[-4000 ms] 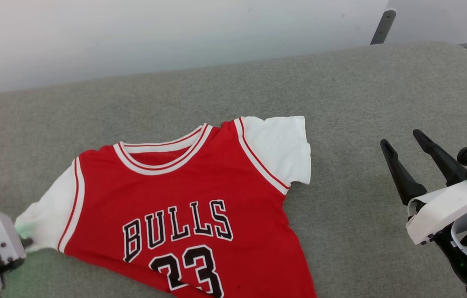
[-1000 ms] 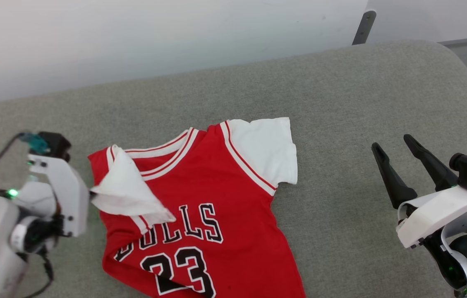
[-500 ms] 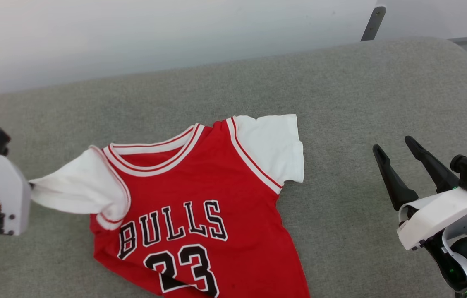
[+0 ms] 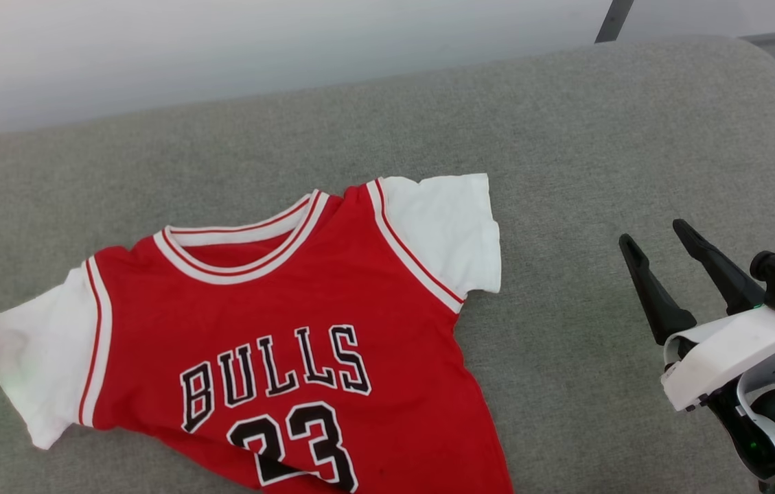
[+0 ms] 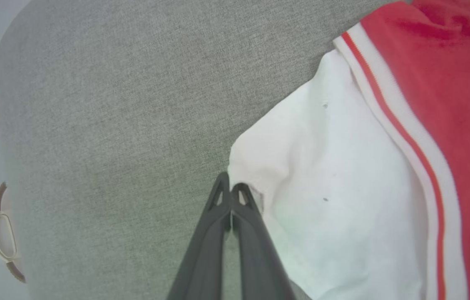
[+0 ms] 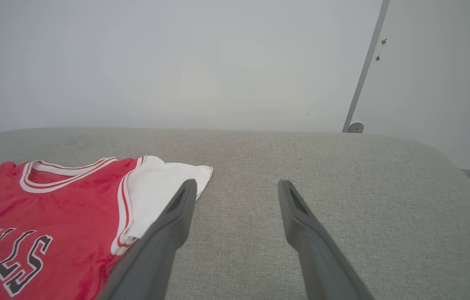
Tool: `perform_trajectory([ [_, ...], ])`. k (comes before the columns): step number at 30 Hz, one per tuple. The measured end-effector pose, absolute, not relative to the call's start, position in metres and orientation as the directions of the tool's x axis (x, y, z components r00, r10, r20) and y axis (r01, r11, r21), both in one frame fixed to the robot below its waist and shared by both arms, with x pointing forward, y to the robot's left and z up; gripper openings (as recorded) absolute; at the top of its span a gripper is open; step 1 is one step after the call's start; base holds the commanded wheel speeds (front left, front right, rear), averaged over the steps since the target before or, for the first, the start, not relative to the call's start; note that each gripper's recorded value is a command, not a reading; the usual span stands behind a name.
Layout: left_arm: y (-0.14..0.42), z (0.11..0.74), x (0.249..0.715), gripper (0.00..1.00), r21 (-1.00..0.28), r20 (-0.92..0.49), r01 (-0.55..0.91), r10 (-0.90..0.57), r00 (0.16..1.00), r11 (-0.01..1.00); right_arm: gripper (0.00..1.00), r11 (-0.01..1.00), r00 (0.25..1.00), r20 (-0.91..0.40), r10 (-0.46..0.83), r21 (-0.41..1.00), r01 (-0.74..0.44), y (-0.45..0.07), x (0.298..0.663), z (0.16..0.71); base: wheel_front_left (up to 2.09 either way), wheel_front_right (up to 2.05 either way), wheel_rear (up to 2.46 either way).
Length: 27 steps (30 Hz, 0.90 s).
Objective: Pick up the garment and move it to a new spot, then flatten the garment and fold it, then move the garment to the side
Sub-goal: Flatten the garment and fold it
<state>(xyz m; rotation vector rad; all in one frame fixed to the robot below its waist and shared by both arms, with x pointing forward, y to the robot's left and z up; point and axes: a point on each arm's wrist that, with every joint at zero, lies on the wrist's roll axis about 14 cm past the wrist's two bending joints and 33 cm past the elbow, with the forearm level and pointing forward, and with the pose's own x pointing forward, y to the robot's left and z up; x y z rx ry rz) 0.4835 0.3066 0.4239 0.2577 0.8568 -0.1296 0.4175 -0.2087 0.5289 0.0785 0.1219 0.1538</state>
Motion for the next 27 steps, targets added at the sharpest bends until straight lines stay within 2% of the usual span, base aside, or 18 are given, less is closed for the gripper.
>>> perform_trajectory([
  [4,0.311,0.410,0.479,0.00,0.149,-0.772,0.180,0.001,0.635,0.972,1.00,0.985,0.980,-0.120,0.160,0.088,-0.150,-0.208,0.420,0.527,0.00,0.00,0.00],
  [5,0.313,0.410,0.479,0.11,0.146,-0.768,0.172,0.002,0.640,0.974,1.00,0.985,0.979,-0.121,0.161,0.088,-0.151,-0.207,0.420,0.527,0.00,0.00,0.00],
  [6,0.314,0.410,0.480,0.44,0.144,-0.765,0.164,0.004,0.644,0.976,1.00,0.984,0.979,-0.122,0.163,0.089,-0.153,-0.206,0.421,0.527,0.00,0.00,0.00],
  [7,0.314,0.411,0.482,0.50,0.136,-0.760,0.153,0.004,0.650,0.979,1.00,0.984,0.978,-0.124,0.166,0.091,-0.155,-0.205,0.421,0.526,0.00,0.00,0.00],
  [8,0.314,0.410,0.482,0.73,0.131,-0.760,0.144,0.006,0.650,0.981,1.00,0.984,0.978,-0.125,0.167,0.091,-0.156,-0.205,0.421,0.526,0.00,0.00,0.00],
  [9,0.315,0.410,0.482,1.00,0.132,-0.760,0.140,0.009,0.650,0.981,1.00,0.983,0.978,-0.125,0.168,0.091,-0.158,-0.204,0.422,0.526,0.00,0.00,0.00],
  [20,0.338,0.421,0.465,1.00,0.148,-0.767,0.067,0.072,0.638,0.987,1.00,0.979,0.975,-0.101,0.196,0.081,-0.189,-0.196,0.418,0.538,0.00,0.00,0.00],
  [27,0.347,0.448,0.461,1.00,0.149,-0.709,0.037,0.081,0.701,0.988,1.00,0.975,0.974,-0.077,0.215,0.079,-0.209,-0.189,0.410,0.549,0.00,0.00,0.00],
])
